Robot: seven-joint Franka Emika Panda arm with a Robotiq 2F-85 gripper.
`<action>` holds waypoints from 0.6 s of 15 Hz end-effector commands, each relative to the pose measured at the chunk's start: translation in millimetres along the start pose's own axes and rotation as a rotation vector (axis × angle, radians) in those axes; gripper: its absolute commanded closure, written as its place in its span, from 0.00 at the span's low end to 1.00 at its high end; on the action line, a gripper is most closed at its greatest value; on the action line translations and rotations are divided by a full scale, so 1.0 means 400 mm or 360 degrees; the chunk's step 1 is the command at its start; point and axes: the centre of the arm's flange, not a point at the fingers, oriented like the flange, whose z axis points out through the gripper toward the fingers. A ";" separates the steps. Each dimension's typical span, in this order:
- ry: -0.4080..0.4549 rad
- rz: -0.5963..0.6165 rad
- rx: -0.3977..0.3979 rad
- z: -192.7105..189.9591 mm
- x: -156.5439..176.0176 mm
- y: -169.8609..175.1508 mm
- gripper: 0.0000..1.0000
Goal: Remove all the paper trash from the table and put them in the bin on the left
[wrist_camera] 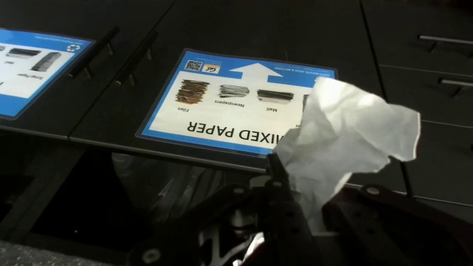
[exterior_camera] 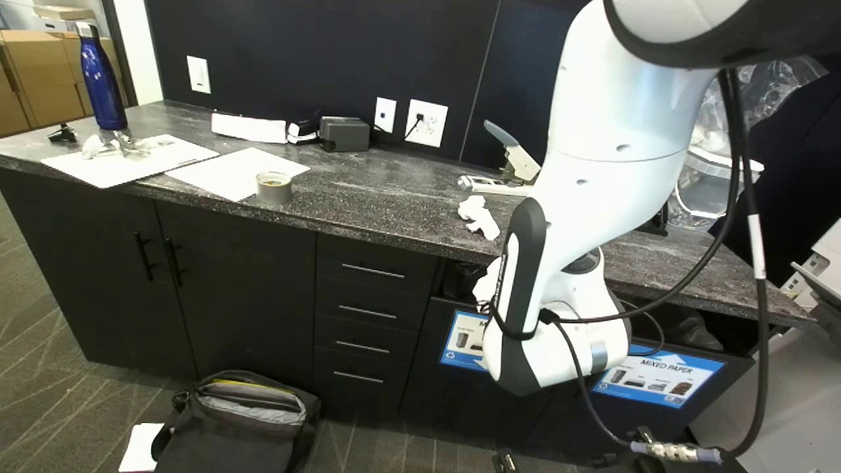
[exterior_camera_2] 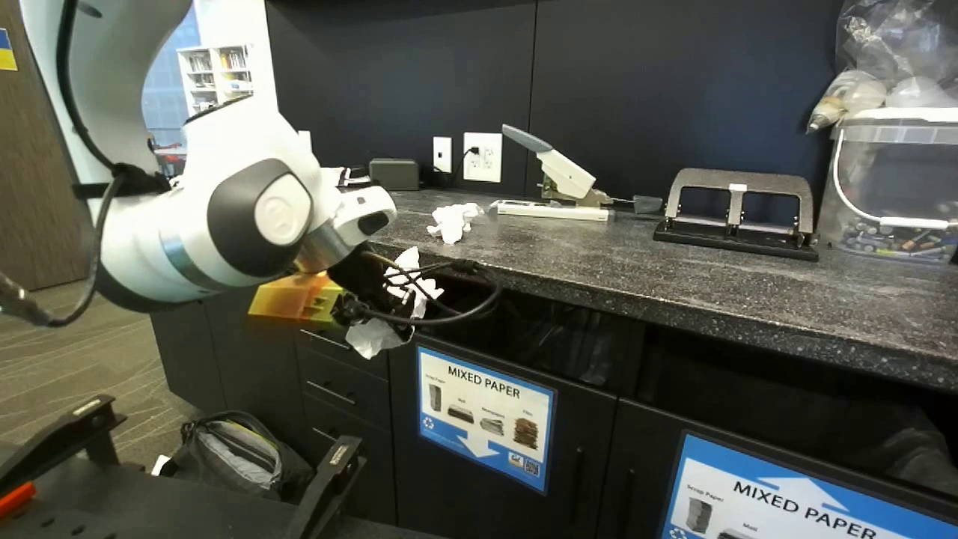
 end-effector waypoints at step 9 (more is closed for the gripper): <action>0.0190 0.0327 0.0243 0.221 0.006 0.111 0.86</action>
